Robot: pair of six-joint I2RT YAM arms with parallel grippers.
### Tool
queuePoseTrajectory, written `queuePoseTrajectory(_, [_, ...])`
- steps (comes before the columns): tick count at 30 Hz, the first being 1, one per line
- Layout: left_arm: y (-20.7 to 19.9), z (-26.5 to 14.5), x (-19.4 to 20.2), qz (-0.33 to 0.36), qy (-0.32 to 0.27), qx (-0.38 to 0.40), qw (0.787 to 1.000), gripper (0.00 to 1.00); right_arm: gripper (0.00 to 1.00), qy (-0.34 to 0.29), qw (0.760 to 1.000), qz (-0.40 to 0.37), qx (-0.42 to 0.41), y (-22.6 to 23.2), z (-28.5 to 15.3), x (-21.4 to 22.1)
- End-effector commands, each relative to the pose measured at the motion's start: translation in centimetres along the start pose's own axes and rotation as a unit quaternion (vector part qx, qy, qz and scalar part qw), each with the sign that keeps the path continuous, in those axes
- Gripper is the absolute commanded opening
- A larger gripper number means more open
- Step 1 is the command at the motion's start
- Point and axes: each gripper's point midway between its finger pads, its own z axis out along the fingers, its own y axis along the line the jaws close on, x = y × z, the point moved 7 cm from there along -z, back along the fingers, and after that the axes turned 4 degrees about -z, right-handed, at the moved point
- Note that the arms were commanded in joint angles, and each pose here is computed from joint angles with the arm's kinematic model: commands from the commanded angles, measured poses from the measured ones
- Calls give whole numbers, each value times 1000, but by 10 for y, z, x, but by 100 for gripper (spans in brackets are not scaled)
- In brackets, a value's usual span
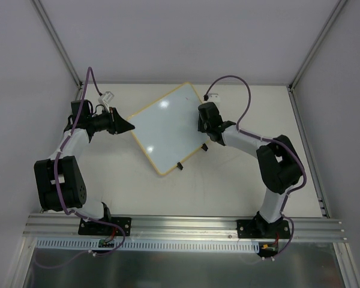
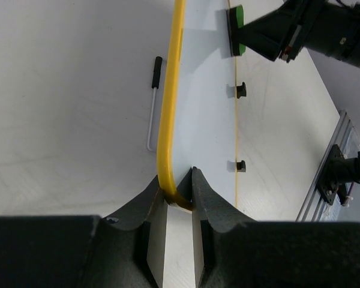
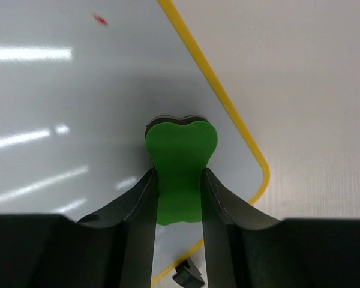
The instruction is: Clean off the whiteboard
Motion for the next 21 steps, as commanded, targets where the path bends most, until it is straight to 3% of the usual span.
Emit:
queuePoseTrajectory(1, [4, 10, 9, 74, 23, -8, 997, 0, 0, -9, 997, -31, -66, 37, 17, -28])
queuePoseTrajectory(12, [6, 8, 11, 80, 27, -18, 996, 0, 0, -48, 990, -44, -128, 82, 34, -98])
queuePoseTrajectory(21, [8, 9, 11, 78, 28, -25, 996, 0, 0, -26, 981, -63, -183, 107, 24, -84])
